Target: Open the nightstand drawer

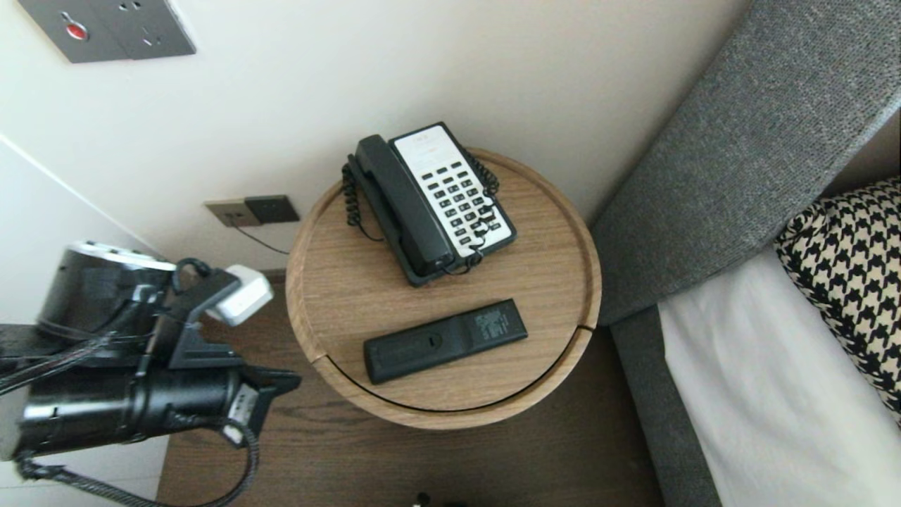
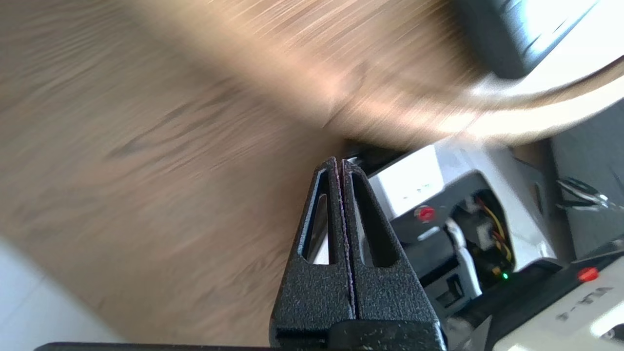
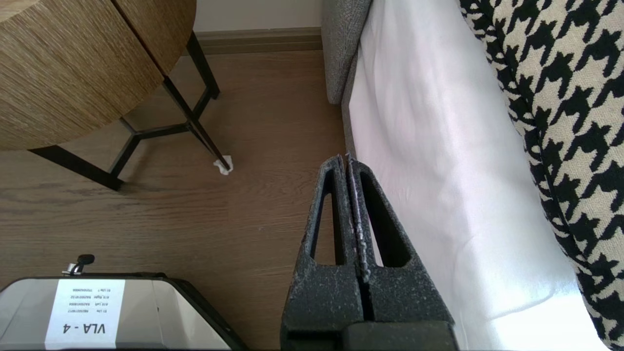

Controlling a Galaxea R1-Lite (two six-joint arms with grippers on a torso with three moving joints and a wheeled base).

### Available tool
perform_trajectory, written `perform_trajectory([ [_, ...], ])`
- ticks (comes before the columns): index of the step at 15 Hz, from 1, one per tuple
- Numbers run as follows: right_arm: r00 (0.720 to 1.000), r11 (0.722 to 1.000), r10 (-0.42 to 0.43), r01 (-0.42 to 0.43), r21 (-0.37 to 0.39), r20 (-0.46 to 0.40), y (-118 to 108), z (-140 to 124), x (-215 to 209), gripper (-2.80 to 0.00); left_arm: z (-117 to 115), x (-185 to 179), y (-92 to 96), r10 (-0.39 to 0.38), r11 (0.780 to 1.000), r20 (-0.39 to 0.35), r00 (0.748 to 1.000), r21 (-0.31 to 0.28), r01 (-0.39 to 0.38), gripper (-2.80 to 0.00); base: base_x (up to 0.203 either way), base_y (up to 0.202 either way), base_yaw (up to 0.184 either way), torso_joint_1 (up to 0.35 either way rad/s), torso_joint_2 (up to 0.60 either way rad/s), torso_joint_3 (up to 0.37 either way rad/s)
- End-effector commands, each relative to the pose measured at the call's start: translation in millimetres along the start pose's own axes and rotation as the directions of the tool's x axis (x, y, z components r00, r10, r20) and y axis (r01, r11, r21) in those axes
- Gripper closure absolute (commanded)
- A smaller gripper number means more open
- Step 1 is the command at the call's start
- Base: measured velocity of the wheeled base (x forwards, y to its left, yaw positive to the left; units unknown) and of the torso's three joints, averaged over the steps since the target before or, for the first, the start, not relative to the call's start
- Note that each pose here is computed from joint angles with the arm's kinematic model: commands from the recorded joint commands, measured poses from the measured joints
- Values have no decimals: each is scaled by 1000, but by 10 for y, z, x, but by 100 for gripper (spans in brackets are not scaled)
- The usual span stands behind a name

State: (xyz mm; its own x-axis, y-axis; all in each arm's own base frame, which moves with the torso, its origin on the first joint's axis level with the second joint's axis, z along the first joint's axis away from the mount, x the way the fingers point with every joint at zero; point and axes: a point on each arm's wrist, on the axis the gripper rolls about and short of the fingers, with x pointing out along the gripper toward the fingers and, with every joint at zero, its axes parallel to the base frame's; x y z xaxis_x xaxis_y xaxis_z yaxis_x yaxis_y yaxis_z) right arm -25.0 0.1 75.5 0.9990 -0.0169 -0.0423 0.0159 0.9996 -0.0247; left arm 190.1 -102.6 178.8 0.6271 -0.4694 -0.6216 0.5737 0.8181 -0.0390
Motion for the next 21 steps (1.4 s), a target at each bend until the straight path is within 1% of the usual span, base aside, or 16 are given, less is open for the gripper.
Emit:
perform_trajectory([
  [1,1000,1000,0,0,0,4,0,0,-3,0,141,446,-200,-63,997,-32,998,41,64,0,0,0,0,0,0,0],
  [3,1000,1000,0,0,-1,3,0,-1,-3,0,181,435,-266,-62,996,-15,998,55,63,0,0,0,0,0,0,0],
  [5,1000,1000,0,0,-2,3,0,-1,-3,0,175,387,-275,-64,996,-8,998,57,64,0,0,0,0,0,0,0],
  [8,1000,1000,0,0,0,3,0,-1,-3,0,194,237,-278,-55,997,27,998,59,53,0,0,0,0,0,0,0],
  [9,1000,1000,0,0,0,3,0,-1,-3,0,176,188,-277,-48,997,30,998,60,46,0,0,0,0,0,0,0],
  [12,1000,1000,0,0,0,4,0,0,-3,0,12,106,-268,-39,997,9,999,67,38,0,0,0,0,0,0,0],
  [14,1000,1000,0,0,0,3,0,-2,-3,0,-88,65,-266,-40,994,-4,999,104,40,0,0,0,0,0,0,0],
  [15,1000,1000,0,0,-2,3,0,-1,-3,0,-105,43,-267,-41,993,0,999,112,40,0,0,0,0,0,0,0],
  [17,1000,1000,0,0,0,3,0,-1,-3,0,-60,-34,-270,-43,993,38,998,115,39,0,0,0,0,0,0,0],
  [19,1000,1000,0,0,-1,2,0,-2,-3,0,33,-94,-280,-58,992,78,995,118,48,0,0,0,0,0,0,0],
  [21,1000,1000,0,0,-1,3,0,-1,-3,0,100,-54,-327,-78,989,81,994,131,67,0,0,0,0,0,0,0],
])
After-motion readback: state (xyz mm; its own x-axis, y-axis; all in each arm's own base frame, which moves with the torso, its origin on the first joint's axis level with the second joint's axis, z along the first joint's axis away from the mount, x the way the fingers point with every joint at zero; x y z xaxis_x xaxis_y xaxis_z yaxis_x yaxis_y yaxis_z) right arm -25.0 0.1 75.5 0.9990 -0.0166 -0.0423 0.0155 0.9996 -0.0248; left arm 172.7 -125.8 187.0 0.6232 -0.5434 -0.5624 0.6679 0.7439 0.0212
